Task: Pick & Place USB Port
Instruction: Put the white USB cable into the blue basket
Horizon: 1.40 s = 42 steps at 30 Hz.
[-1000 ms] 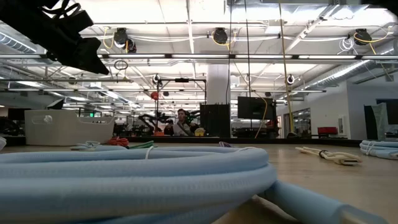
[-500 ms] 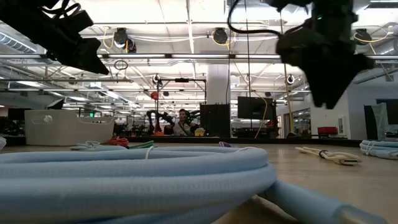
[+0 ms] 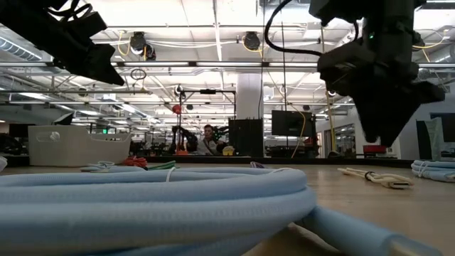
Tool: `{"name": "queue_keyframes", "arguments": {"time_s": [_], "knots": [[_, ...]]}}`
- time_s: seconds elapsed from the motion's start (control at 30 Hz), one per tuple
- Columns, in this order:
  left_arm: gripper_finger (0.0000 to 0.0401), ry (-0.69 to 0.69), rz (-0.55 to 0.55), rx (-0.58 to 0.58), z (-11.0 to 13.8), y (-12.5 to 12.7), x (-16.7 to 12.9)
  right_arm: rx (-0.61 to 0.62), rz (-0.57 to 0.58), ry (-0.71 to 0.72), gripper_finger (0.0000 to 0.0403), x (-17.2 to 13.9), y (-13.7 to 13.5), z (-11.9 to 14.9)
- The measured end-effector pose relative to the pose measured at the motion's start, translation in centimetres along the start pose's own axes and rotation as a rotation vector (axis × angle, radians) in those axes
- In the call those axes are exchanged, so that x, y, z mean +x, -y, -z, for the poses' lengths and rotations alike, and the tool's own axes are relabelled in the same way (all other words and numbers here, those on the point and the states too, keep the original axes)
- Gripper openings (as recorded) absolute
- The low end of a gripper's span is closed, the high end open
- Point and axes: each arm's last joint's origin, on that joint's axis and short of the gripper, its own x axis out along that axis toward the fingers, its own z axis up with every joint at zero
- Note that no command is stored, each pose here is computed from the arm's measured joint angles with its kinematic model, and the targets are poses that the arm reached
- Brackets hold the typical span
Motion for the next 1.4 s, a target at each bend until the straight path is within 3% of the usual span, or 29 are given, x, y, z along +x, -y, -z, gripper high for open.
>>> {"name": "queue_keyframes", "arguments": {"time_s": [0.5, 0.77, 0.87, 1.0, 1.3, 1.4], "knots": [[0.0211, 0.007, 0.005, -0.012, -0.1, 0.1, 0.0, -0.036, -0.003, 0.074, 0.0128, 3.5, -0.3, 0.1], [0.0211, 0.007, 0.004, 0.004, -0.1, 0.1, 0.0, -0.067, 0.025, 0.039, 0.0127, 5.5, -0.7, -0.1], [0.0211, 0.009, 0.000, 0.006, -0.1, 0.1, 0.0, -0.067, 0.036, 0.055, 0.0102, 5.7, -0.6, -0.1], [0.0211, 0.010, -0.002, 0.006, -0.1, 0.1, 0.0, -0.095, 0.042, 0.093, 0.0018, 5.7, -0.7, 0.3], [0.0211, 0.010, -0.002, 0.006, -0.1, 0.0, 0.0, -0.149, 0.076, 0.167, 0.0002, 4.9, -1.2, 1.7], [0.0211, 0.010, -0.003, 0.004, -0.1, 0.0, 0.0, -0.187, 0.176, 0.162, 0.0001, 3.2, -1.9, 2.5]]}}
